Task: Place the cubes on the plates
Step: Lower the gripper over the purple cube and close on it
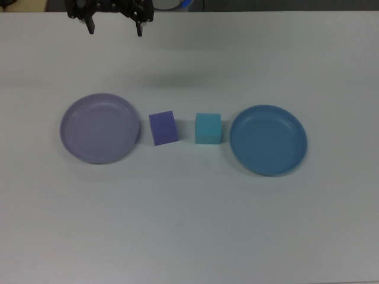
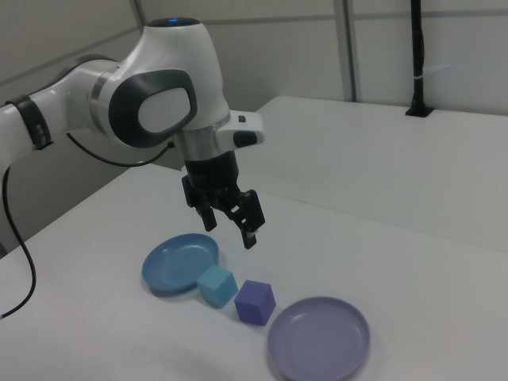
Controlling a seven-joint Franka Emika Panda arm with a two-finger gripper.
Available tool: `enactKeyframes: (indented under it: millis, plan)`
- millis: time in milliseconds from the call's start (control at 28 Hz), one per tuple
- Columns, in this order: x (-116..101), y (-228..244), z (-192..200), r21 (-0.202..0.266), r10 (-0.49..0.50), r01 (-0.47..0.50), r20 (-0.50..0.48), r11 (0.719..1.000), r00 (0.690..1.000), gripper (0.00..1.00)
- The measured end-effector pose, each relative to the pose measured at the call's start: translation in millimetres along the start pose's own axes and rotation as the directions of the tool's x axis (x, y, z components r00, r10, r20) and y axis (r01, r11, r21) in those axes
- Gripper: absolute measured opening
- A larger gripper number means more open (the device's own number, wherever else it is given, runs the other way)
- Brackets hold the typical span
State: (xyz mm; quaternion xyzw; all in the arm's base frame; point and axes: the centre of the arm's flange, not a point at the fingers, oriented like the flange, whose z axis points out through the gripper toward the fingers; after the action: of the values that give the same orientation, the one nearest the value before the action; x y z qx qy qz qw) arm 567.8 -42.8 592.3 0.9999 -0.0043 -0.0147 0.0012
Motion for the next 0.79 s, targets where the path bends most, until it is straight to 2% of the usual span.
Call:
enactKeyframes:
  millis: [179,571,786]
  plan:
    - [5.2,-8.0,7.5,-0.002,-0.019,0.019,-0.012,1.000,1.000,1.00]
    - [46.5,-50.8,98.9,-0.026,-0.090,0.089,-0.016,0.996,0.996,1.00]
    - [62.9,-68.7,149.2,-0.076,-0.136,0.136,0.007,0.988,0.991,1.00]
